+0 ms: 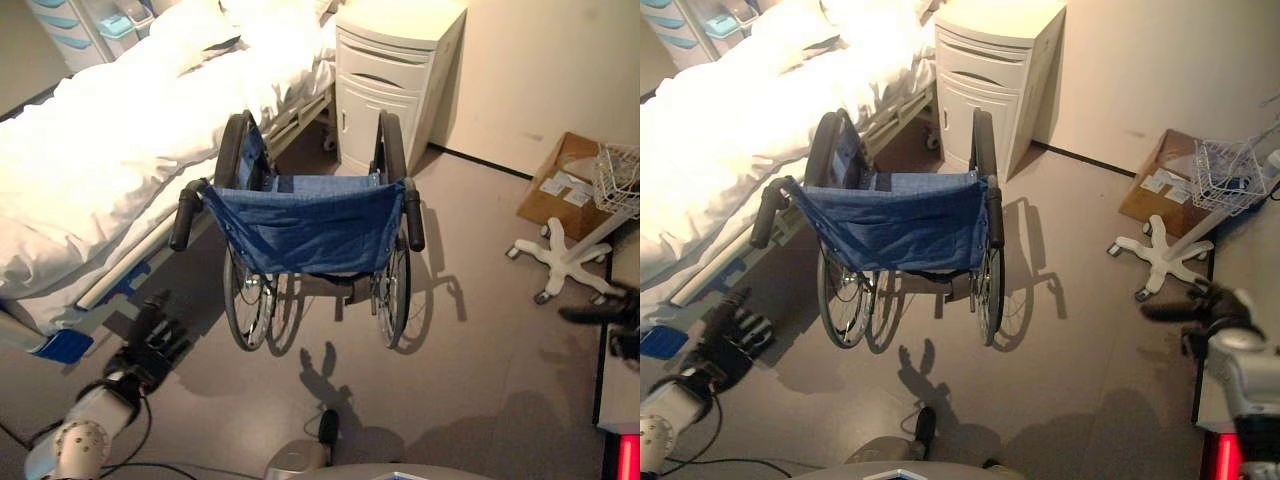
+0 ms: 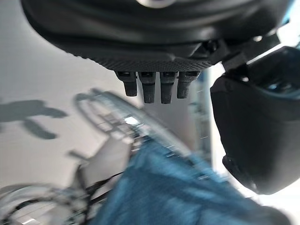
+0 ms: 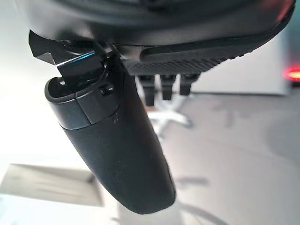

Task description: Push the wheelchair next to the bed

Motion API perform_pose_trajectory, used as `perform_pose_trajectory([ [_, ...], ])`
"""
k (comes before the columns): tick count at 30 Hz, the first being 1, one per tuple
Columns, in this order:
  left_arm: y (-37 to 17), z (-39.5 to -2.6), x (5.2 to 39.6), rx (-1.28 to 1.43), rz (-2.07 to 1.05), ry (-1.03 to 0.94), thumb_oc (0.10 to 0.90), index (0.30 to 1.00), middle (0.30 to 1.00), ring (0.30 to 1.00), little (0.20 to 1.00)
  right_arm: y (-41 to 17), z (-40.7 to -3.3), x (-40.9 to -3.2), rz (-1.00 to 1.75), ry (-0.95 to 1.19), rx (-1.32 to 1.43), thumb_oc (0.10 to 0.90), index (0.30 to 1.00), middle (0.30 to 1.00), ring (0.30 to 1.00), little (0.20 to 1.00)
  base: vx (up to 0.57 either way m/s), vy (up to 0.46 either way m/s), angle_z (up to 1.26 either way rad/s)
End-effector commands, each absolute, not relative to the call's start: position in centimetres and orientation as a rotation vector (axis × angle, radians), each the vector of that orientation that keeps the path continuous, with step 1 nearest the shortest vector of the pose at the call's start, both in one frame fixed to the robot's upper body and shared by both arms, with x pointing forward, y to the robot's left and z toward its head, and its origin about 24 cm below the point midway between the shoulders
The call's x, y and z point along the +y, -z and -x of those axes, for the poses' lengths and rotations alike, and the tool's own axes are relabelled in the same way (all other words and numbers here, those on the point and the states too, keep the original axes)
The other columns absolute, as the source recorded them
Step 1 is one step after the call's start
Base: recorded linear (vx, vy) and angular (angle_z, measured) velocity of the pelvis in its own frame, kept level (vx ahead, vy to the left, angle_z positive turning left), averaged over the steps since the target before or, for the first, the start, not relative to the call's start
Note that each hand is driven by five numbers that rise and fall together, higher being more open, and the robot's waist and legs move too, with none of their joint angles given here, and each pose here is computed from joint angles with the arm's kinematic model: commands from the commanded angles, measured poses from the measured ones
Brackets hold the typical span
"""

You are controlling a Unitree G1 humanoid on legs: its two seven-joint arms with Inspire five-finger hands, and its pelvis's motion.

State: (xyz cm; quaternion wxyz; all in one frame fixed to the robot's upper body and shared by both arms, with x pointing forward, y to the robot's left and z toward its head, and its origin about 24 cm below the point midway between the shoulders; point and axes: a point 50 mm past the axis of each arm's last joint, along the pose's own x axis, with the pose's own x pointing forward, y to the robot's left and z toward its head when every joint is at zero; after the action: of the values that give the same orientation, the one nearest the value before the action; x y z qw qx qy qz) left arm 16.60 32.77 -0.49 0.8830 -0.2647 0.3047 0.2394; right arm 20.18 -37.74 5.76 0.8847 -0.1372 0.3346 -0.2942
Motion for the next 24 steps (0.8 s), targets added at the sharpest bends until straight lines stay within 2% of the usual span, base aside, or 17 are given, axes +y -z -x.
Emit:
perform_pose_trajectory([
  [1,-0.6,-16.8,33.9,0.58,0.492,-0.521,0.8,0.9,0.9,0.9,0.9,-10.2,-22.2,-38.5,0.394,0.698,0.457,0.8,0.9,0.9,0.9,0.9,0.0,0.0,0.0],
  [9,7.1,-13.4,30.7,0.79,0.499,-0.555,0.8,0.9,0.9,0.9,0.9,1.4,-18.1,-35.2,0.124,0.655,0.75,0.8,0.9,0.9,0.9,0.9,-0.01,-0.008,-0.04],
  [11,9.8,-11.9,29.3,0.868,0.506,-0.592,0.8,0.9,0.9,0.9,0.9,5.6,-16.5,-32.6,0.01,0.626,0.86,0.8,0.9,0.9,0.9,0.9,0.0,0.0,0.0],
  [12,9.9,-11.8,29.2,0.873,0.51,-0.597,0.8,0.9,0.9,0.9,0.9,5.9,-16.3,-32.3,-0.008,0.622,0.88,0.8,0.9,0.9,0.9,0.9,0.0,0.0,0.0],
  [14,11.7,-10.9,28.2,0.907,0.532,-0.631,0.8,0.9,0.9,0.9,0.9,9.9,-13.7,-29.6,-0.109,0.573,1.024,0.8,0.9,0.9,0.9,0.9,0.0,0.0,0.0],
  [17,13.0,-10.3,26.9,0.936,0.521,-0.638,0.8,0.9,0.9,0.9,0.9,12.5,-11.6,-27.8,-0.164,0.569,1.137,0.8,0.9,0.9,0.9,0.9,0.03,0.005,0.02],
  [24,15.6,-7.7,23.8,1.052,0.489,-0.599,0.8,0.9,0.9,0.9,0.9,16.0,-7.4,-23.7,-0.212,0.392,1.3,0.8,0.9,0.9,0.9,0.9,0.0,0.001,-0.01],
])
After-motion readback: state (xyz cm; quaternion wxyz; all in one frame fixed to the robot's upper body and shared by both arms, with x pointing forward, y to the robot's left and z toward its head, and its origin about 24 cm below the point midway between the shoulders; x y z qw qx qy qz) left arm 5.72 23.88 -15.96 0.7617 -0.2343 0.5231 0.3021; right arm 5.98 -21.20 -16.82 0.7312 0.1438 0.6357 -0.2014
